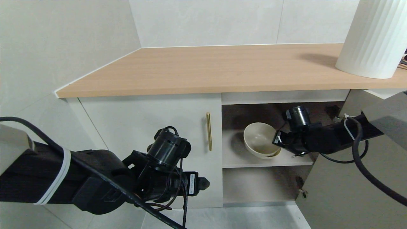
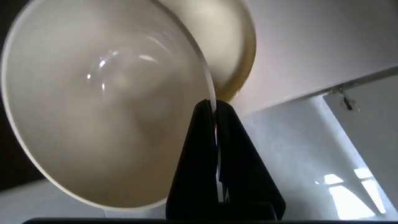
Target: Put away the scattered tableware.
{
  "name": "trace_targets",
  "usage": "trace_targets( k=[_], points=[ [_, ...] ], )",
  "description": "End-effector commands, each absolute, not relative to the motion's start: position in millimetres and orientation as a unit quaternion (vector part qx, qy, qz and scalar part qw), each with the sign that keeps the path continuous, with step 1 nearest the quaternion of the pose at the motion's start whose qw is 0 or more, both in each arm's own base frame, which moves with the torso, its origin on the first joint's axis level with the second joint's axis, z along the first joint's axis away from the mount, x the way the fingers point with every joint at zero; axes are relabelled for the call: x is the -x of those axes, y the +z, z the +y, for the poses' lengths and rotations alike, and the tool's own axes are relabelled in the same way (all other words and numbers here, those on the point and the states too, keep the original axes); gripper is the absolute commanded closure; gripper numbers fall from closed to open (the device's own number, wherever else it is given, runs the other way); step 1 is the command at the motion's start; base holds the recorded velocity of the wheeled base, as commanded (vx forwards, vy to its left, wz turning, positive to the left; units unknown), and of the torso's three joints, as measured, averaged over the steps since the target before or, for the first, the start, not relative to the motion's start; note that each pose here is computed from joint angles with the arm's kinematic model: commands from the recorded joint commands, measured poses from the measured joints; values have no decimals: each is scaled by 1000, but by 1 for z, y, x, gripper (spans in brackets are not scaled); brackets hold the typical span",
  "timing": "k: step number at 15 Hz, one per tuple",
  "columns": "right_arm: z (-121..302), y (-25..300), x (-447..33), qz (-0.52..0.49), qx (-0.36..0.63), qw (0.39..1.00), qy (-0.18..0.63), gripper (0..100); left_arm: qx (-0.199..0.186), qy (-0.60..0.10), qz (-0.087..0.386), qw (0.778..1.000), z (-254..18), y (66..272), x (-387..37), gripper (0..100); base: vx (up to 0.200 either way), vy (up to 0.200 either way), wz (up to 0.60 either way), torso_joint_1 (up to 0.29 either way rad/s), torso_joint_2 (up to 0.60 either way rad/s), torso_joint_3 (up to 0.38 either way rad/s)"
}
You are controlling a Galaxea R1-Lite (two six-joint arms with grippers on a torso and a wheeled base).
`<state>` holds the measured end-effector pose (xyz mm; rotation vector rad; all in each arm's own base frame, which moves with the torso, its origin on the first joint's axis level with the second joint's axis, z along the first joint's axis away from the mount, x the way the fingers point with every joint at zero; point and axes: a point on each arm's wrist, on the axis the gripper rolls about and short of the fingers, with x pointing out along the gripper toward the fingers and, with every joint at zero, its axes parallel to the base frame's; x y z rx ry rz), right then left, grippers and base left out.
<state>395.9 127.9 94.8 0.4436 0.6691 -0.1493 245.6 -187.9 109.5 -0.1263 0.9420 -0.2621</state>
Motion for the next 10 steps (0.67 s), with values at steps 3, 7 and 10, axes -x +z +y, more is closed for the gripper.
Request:
trace_targets(
  k=[3,7,10],
  points=[
    [115,82,-412,321,-218,916,-106,100,60,-126,453,880,-188,109,-246,0,0,0,0,0,0,0],
    [110,70,-422,319,-214,915,-128,100,61,-125,453,881,-188,109,-246,0,0,0,0,0,0,0],
    [111,66,-427,318,-214,914,-129,100,60,-126,453,880,-188,109,-246,0,0,0,0,0,0,0]
  ],
)
